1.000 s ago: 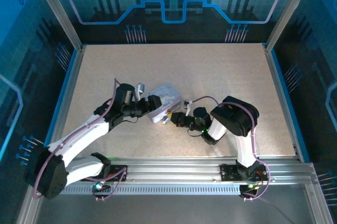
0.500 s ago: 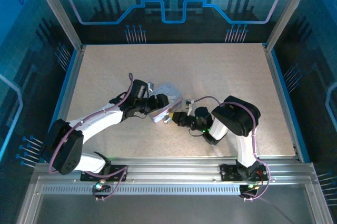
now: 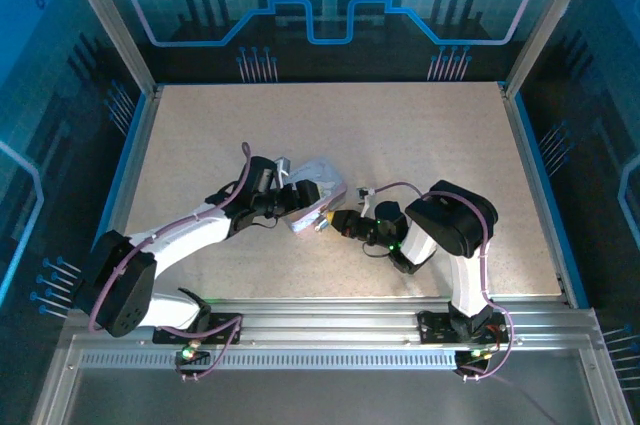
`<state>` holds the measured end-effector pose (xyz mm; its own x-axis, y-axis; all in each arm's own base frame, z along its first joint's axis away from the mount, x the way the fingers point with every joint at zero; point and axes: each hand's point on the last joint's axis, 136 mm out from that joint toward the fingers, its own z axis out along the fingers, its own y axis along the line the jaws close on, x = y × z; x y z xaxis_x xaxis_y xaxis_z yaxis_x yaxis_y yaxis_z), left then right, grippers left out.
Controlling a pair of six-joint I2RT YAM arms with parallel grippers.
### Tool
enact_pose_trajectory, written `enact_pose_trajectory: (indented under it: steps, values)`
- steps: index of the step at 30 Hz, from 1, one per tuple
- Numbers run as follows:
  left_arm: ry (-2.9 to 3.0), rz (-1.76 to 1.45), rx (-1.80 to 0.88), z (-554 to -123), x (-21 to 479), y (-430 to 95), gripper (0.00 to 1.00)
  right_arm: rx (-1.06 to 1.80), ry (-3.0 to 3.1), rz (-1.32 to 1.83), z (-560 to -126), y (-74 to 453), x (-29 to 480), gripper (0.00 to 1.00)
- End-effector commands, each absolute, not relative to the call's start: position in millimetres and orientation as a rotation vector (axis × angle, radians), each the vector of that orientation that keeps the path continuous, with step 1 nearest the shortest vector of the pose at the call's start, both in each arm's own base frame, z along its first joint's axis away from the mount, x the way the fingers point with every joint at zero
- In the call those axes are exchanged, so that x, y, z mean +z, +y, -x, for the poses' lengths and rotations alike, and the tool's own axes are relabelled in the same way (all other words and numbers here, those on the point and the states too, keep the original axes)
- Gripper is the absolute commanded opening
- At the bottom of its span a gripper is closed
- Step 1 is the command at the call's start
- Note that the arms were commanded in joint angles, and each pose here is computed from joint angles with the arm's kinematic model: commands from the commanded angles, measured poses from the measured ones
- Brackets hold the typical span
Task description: Unlock a padlock with a key
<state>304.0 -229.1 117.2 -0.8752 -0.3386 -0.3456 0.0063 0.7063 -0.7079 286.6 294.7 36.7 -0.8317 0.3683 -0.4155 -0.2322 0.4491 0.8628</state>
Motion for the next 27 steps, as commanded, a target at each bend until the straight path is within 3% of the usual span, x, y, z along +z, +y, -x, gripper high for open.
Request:
enact_pose_trajectory:
  steps: [1, 27]
  values:
    - [2.603, 0.326, -0.921, -280.0, 75.1, -214.1, 0.78, 1.349, 2.21, -0.209, -285.9, 278.4, 19.6, 0.06]
    - [2.598, 0.359, -0.944, -276.1, 72.0, -213.0, 0.81, 1.352, 2.18, -0.305, -292.8, 263.6, 26.9, 0.06]
